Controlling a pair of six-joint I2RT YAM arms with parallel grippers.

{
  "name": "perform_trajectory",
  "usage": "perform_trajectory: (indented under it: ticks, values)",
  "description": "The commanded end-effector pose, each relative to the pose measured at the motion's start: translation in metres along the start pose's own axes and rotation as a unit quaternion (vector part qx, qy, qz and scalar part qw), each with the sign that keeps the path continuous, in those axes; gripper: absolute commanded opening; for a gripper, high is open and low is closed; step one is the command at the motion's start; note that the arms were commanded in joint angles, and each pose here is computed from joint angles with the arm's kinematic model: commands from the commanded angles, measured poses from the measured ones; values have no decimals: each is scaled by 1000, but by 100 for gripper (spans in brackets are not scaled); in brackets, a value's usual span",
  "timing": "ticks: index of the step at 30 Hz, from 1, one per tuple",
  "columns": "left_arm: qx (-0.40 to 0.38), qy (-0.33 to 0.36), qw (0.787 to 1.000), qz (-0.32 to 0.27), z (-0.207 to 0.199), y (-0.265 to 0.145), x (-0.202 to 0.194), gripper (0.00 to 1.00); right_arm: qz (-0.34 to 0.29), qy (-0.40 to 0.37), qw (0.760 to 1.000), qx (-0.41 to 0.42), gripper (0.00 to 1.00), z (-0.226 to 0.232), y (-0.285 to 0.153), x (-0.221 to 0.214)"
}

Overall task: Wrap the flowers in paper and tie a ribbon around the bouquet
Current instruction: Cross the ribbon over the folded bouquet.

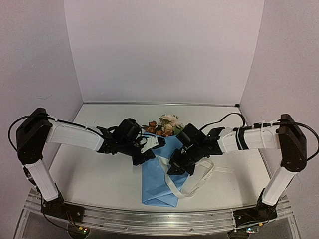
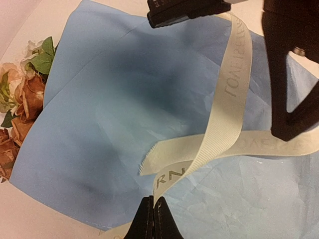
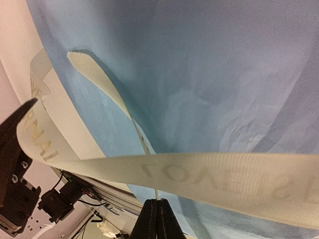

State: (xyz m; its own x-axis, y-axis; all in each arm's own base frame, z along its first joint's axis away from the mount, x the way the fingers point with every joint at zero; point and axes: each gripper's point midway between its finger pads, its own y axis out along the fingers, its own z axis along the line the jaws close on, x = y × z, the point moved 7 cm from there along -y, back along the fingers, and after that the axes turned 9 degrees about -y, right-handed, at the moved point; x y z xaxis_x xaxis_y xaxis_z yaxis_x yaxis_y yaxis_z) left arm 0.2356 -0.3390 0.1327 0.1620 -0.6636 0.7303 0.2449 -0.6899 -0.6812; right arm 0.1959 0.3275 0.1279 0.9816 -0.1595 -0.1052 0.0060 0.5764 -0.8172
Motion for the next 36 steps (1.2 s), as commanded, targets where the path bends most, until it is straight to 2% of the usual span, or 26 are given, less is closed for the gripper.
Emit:
perform_trajectory:
  ticks: [1, 5, 14, 20, 22, 24, 27, 30, 33, 36]
  values:
    - [-8, 9, 999, -32, -2, -15, 13, 0, -13, 3, 1000, 11, 0, 4, -15, 20]
    - [-16, 13, 1000, -22, -3, -11, 9, 0, -3, 5, 1000, 19, 0, 17, -16, 38]
    - [-34, 0, 999, -8, -6, -5, 3, 3, 18, -37, 999, -31, 0, 20, -15, 58]
    - [-34, -27, 999, -5, -5, -4, 3, 25, 17, -97, 994, -51, 0, 16, -28, 52]
    - [-36, -35, 999, -13, -5, -5, 6, 31, 14, -115, 992, -47, 6, 18, -33, 51]
    - [-31, -57, 998, -25, -3, -7, 11, 38, 13, -130, 991, -38, 11, 22, -38, 49]
    - [-27, -106, 992, -55, 7, -13, 26, 46, 10, -155, 987, -31, 23, 26, -48, 42]
    - [-11, -170, 981, -91, 22, -20, 49, 49, -4, -180, 983, -44, 33, 22, -62, 36]
    - [32, -256, 961, -98, 39, -19, 60, 50, -35, -209, 974, -82, 38, 9, -80, 33]
    - [59, -359, 928, -76, 52, -10, 65, 51, -59, -243, 961, -116, 43, 1, -92, 34]
